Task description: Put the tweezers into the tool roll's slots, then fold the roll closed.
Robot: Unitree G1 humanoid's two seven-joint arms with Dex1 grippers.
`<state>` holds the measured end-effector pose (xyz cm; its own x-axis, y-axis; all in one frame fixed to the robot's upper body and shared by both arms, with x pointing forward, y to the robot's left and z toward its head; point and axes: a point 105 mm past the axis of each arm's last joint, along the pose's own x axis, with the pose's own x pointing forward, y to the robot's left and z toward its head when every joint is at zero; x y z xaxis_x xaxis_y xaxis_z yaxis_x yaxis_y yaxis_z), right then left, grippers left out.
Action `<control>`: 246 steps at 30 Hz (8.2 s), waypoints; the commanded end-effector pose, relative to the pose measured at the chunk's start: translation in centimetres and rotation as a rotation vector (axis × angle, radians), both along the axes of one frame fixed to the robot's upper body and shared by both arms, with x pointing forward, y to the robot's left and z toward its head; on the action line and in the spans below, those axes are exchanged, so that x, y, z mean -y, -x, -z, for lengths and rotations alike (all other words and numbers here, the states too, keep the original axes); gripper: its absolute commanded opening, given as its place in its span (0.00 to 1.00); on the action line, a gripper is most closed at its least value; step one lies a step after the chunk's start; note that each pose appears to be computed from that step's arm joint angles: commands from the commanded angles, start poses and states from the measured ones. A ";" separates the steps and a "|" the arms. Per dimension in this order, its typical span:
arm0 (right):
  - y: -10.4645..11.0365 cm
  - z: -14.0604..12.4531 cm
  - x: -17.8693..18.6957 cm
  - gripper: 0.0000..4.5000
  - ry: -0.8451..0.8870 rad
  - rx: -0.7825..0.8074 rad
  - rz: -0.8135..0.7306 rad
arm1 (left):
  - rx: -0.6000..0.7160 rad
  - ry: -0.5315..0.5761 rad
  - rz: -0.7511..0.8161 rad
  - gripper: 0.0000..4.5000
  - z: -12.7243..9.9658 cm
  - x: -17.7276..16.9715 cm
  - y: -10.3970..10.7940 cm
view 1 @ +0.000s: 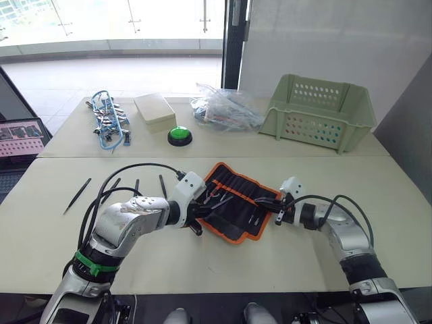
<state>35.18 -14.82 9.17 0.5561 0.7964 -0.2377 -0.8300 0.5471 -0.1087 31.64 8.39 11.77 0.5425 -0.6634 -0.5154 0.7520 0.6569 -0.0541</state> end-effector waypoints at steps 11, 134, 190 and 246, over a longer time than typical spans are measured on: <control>0.4 1.9 0.7 0.00 -0.008 -0.070 0.037 | 0.038 -0.001 -0.044 0.00 -0.1 1.0 -1.1; 1.7 2.8 0.6 0.00 0.035 -0.122 -0.107 | 0.300 0.023 -0.946 0.99 2.8 -33.7 -1.0; 0.4 1.9 1.0 0.00 0.014 -0.075 -0.069 | 0.328 0.026 -0.097 0.00 -5.2 -11.7 5.5; 0.4 2.9 -1.9 0.00 -0.027 -0.065 -0.094 | 0.096 -0.034 -0.006 0.00 -0.7 0.5 -1.6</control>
